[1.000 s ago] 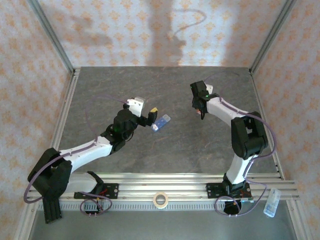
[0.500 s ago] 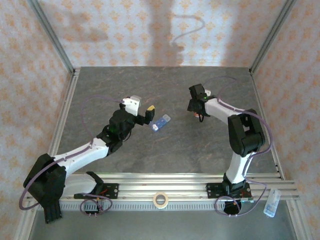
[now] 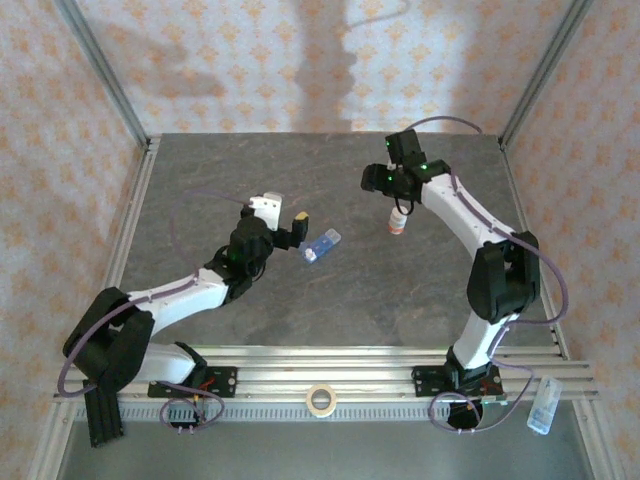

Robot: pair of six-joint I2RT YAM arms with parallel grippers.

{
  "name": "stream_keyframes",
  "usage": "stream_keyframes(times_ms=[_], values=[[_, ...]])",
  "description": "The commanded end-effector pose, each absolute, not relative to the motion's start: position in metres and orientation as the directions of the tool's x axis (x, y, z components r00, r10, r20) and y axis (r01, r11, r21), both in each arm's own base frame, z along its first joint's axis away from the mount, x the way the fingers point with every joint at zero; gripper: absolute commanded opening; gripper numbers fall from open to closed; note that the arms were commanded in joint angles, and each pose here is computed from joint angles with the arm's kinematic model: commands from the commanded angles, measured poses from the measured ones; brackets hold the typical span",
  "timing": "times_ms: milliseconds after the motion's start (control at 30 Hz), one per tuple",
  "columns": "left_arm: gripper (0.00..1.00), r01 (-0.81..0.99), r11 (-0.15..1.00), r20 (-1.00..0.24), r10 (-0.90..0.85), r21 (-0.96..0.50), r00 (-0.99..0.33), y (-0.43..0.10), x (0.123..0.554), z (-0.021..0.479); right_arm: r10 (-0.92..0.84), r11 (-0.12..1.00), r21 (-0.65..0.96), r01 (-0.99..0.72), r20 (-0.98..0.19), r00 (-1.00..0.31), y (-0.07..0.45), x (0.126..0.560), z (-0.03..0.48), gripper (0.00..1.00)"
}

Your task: Sort the pills into containers

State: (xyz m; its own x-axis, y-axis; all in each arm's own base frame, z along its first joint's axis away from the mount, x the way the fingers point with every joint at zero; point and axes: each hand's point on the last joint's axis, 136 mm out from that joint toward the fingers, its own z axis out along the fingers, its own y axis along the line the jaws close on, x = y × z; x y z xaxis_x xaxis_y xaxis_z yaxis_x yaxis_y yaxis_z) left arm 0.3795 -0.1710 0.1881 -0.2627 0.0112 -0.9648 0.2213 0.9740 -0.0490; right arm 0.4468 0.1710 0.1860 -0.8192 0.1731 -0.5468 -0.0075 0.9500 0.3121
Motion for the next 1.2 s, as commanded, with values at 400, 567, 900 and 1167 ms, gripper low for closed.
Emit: stream_keyframes(times_ms=[400, 567, 900, 1167], values=[[1.0, 0.111, 0.983, -0.924, -0.095, -0.146, -0.37, -0.144, 0.405, 0.186, -0.055, 0.909, 0.39, -0.144, -0.231, -0.972, 0.278, 0.442, 0.082, 0.39], [1.0, 0.106, 0.982, -0.91, -0.101, -0.156, -0.402, -0.14, 0.403, 0.178, -0.071, 0.907, 0.394, -0.146, -0.198, -0.978, 0.292, 0.442, 0.064, 0.35], [1.0, 0.131, 0.971, -0.89, -0.124, -0.199, -0.438, -0.139, 0.405, 0.172, -0.107, 0.914, 0.375, -0.156, -0.149, -0.983, 0.298, 0.427, 0.044, 0.28], [1.0, 0.15, 0.959, -0.882, -0.15, -0.239, -0.446, -0.144, 0.407, 0.17, -0.125, 0.923, 0.351, -0.16, -0.123, -0.985, 0.288, 0.408, 0.041, 0.23]])
